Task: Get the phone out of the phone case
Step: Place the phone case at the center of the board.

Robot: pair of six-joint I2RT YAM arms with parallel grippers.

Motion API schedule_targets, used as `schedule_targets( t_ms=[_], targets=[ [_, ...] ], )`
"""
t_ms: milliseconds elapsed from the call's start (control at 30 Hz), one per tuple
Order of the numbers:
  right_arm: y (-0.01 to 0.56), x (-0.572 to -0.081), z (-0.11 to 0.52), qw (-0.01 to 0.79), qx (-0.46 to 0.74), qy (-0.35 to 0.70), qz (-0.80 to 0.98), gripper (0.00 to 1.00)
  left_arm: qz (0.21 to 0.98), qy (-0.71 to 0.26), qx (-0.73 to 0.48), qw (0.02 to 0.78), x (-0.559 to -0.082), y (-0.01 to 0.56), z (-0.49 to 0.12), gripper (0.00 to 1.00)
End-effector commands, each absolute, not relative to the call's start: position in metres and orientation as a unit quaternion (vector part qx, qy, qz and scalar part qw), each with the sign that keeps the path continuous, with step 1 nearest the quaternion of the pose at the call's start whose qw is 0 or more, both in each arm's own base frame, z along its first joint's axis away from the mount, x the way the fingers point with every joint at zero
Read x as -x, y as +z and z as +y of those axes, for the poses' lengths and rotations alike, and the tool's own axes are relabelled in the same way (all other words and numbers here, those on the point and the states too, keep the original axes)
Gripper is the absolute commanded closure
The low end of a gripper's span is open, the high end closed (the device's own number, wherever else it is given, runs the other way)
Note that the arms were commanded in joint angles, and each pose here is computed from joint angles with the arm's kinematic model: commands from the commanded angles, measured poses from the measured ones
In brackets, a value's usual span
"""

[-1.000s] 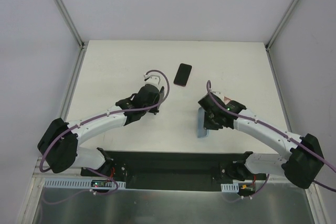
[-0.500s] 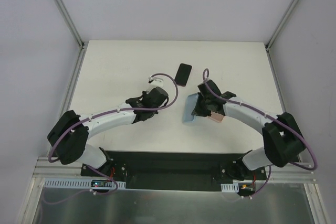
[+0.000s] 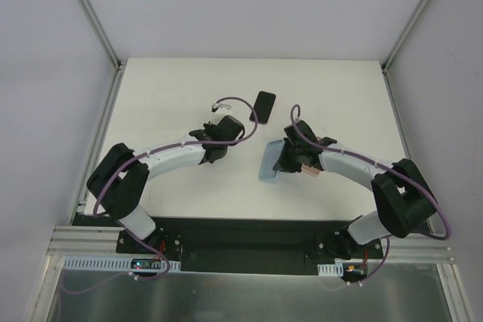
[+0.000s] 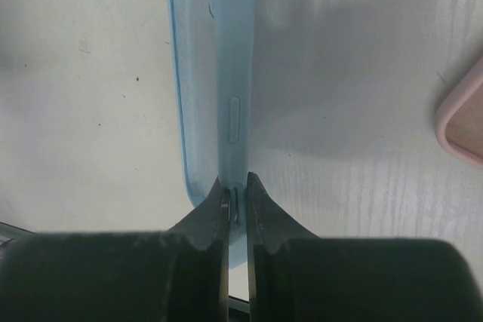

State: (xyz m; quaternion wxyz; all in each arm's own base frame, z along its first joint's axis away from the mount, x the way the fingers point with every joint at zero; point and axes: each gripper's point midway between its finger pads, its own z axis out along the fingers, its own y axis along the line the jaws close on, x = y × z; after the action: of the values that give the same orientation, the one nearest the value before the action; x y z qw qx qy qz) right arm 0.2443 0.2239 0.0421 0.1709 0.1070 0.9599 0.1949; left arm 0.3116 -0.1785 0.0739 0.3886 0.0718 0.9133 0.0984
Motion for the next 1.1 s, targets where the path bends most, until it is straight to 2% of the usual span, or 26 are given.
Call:
schedule_targets(
  t_ms=[0,67,167,200,300,400,467,533,567,667,800,1067],
  targets=[
    [0.044,-0.228,0.213,0.183,-0.103,0.179,0.961,0.96,0.920,0.104,-0.046,0.375,-0.343,0.076,-0.174,1.00],
    [0.037,-0.218,0.204,0.185,-0.105,0.157,0.964,0.94,0.924,0.102,-0.039,0.366,-0.357,0.073,-0.171,1.00],
    [0.035,-0.210,0.198,0.189,-0.105,0.147,0.965,0.81,0.924,0.107,-0.037,0.365,-0.382,0.071,-0.176,1.00],
    [0.036,-0.209,0.196,0.193,-0.103,0.145,0.965,0.67,0.923,0.108,-0.039,0.368,-0.394,0.071,-0.182,1.00],
    [0.041,-0.207,0.189,0.201,-0.100,0.118,0.967,0.40,0.923,0.101,-0.040,0.368,-0.413,0.071,-0.190,1.00],
    [0.052,-0.206,0.177,0.217,-0.096,0.083,0.968,0.29,0.927,0.091,-0.052,0.361,-0.420,0.070,-0.200,1.00],
    [0.058,-0.204,0.166,0.226,-0.096,0.057,0.968,0.25,0.928,0.086,-0.055,0.357,-0.421,0.070,-0.203,0.97],
    [0.074,-0.204,0.159,0.242,-0.097,0.050,0.964,0.23,0.930,0.075,-0.060,0.354,-0.419,0.071,-0.207,0.77],
    [0.081,-0.206,0.153,0.255,-0.099,0.040,0.961,0.22,0.930,0.072,-0.060,0.354,-0.419,0.072,-0.208,0.58],
    [0.107,-0.207,0.140,0.288,-0.101,0.032,0.952,0.18,0.931,0.060,-0.064,0.355,-0.417,0.077,-0.210,0.32],
    [0.142,-0.202,0.118,0.332,-0.105,0.027,0.937,0.14,0.928,0.038,-0.063,0.365,-0.414,0.095,-0.214,0.21],
    [0.193,-0.185,0.068,0.404,-0.137,0.003,0.905,0.14,0.922,-0.045,-0.057,0.381,-0.376,0.142,-0.215,0.17]
  ],
)
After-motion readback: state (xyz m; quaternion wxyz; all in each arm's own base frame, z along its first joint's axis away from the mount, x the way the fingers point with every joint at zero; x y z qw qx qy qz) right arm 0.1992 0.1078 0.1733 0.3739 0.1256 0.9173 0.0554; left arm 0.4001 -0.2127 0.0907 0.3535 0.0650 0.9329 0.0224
